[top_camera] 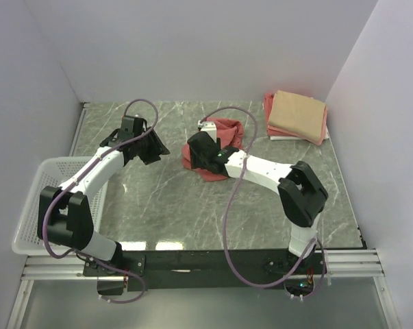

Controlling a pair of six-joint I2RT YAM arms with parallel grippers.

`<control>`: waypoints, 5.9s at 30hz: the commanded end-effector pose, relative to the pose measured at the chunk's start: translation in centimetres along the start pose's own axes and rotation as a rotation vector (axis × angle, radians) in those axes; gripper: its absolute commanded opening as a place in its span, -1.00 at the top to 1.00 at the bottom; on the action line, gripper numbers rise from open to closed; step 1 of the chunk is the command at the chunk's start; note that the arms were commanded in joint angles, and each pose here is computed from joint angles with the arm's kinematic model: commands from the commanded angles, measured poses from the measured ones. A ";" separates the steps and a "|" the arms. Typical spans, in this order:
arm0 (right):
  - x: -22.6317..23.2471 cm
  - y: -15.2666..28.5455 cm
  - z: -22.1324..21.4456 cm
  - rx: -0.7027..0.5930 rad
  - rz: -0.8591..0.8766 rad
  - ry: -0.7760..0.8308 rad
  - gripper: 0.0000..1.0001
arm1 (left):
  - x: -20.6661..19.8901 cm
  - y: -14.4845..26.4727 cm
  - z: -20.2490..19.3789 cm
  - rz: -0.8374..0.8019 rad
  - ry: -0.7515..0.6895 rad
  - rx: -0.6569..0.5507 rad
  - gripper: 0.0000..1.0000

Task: Fold and stack the t-shirts
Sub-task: Flatten the tshirt out

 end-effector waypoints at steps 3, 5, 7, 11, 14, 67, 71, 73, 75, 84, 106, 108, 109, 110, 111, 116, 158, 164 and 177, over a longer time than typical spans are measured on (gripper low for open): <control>-0.1 -1.1 -0.2 0.022 -0.095 0.022 -0.30 | -0.9 0.0 0.4 -0.082 -0.006 -0.007 -0.01; 0.0 -1.7 -0.8 0.041 -0.091 0.026 -0.22 | -1.0 -0.2 0.3 -0.089 -0.007 -0.001 0.00; 0.0 -2.0 -0.9 0.053 -0.108 0.032 -0.06 | -0.8 -0.8 -0.1 -0.090 0.001 0.028 0.03; -0.9 -1.6 -0.7 0.049 -0.148 0.018 0.44 | -1.1 -1.7 -1.2 -0.110 -0.014 0.059 0.10; -3.1 -0.2 0.6 0.018 -0.164 -0.026 0.87 | -1.9 -2.9 -3.1 -0.095 -0.061 0.099 0.12; -26.2 20.0 12.2 -0.463 -0.008 -0.692 1.00 | 0.1 5.6 4.6 0.050 0.019 -0.315 0.99; -25.9 18.5 3.9 -0.383 -0.046 -0.744 1.00 | 4.8 6.0 -1.6 0.007 0.082 -0.248 0.52; -25.4 19.1 1.8 -0.391 -0.047 -0.750 1.00 | 7.5 5.5 -3.9 0.042 0.133 -0.227 0.22; -24.7 18.4 -0.5 -0.359 -0.015 -0.767 1.00 | 8.4 6.3 -4.3 0.055 0.189 -0.282 0.05; -23.9 16.5 -3.8 -0.304 0.035 -0.791 1.00 | 10.0 5.3 -5.5 0.226 0.441 -0.261 0.08; -23.9 14.9 -3.3 -0.272 0.081 -0.761 1.00 | 10.0 0.0 -11.6 0.505 0.441 -0.193 -0.14; -23.9 14.8 -3.3 -0.265 0.082 -0.756 1.00 | 9.8 -0.3 -11.4 0.510 0.437 -0.201 -0.13; -23.9 14.8 -3.2 -0.268 0.082 -0.752 1.00 | 9.9 -0.6 -11.4 0.523 0.434 -0.204 -0.13; -23.9 14.8 -3.3 -0.265 0.083 -0.752 1.00 | 9.7 -0.7 -11.2 0.517 0.429 -0.204 -0.13; -23.9 14.8 -3.3 -0.267 0.083 -0.751 1.00 | 9.6 -0.9 -11.2 0.511 0.430 -0.203 -0.13; -23.9 14.7 -3.5 -0.265 0.090 -0.753 1.00 | 9.7 -1.9 -11.5 0.534 0.416 -0.184 -0.04; -20.9 46.1 14.7 -1.057 0.135 -0.553 1.00 | -10.0 40.5 6.6 -0.527 0.169 -0.965 0.99; -20.5 47.3 17.1 -1.135 0.205 -0.509 1.00 | -11.0 40.0 7.9 -0.518 0.154 -0.996 0.99; -25.1 30.2 27.9 -1.043 0.339 -0.471 1.00 | -15.7 23.8 18.9 -0.531 0.091 -0.886 0.99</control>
Point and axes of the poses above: each gripper's point midway between its finger pads, its own y axis back along the fingers, its own x axis along the line the jaws close on, z = x × y, the point moved 7 cm from there along y, back along the fingers, and after that the axes turned 5 degrees about y, right-handed, at the moved point
